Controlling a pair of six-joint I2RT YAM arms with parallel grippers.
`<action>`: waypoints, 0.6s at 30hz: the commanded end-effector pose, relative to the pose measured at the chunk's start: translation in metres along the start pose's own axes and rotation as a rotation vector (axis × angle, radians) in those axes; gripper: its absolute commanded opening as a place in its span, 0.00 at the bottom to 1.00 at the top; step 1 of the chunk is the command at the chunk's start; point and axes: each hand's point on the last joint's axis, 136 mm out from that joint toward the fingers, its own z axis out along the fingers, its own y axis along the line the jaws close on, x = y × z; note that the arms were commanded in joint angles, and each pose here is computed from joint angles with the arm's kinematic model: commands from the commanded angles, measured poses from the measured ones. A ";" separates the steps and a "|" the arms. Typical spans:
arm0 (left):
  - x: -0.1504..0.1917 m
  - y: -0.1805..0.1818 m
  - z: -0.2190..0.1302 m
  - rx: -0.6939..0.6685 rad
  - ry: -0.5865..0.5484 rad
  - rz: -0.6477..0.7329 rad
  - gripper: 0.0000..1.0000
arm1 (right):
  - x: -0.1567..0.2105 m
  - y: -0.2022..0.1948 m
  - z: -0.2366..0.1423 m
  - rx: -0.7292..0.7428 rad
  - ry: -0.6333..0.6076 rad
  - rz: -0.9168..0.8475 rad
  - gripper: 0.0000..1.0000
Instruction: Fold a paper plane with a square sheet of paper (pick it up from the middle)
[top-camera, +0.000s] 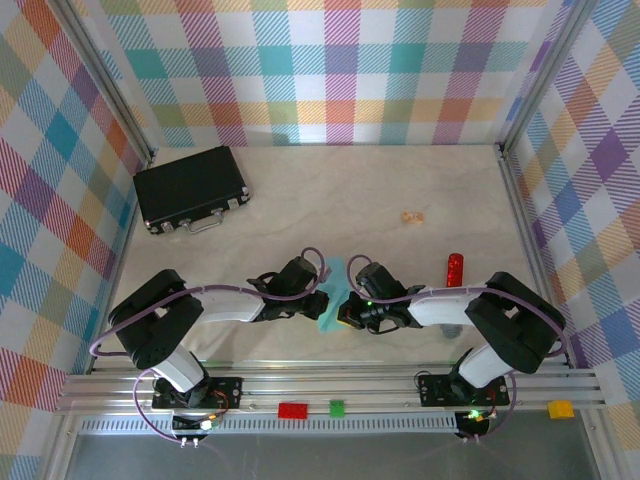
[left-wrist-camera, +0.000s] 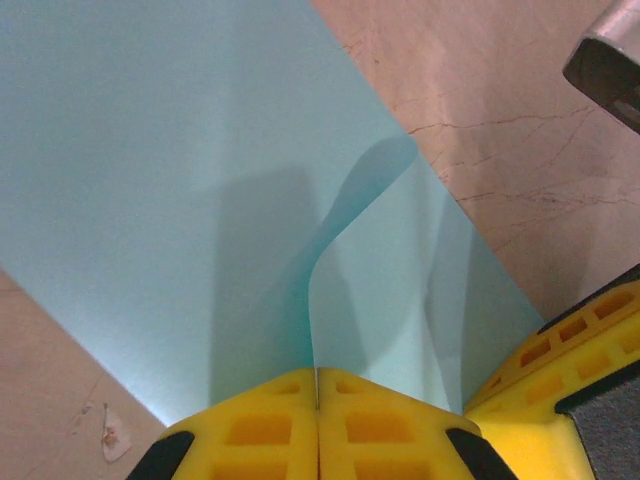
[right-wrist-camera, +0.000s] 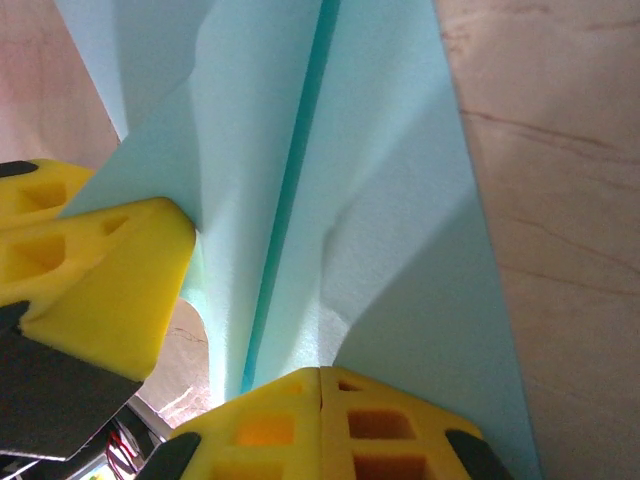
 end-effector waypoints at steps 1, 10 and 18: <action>-0.010 0.003 -0.008 -0.019 -0.032 0.011 0.08 | 0.013 -0.043 0.000 0.153 0.024 0.058 0.05; -0.005 0.000 0.002 0.016 -0.006 0.013 0.08 | 0.013 -0.041 0.000 0.147 0.026 0.058 0.05; 0.002 0.008 0.007 -0.016 0.022 0.033 0.08 | 0.013 -0.042 -0.001 0.148 0.027 0.055 0.06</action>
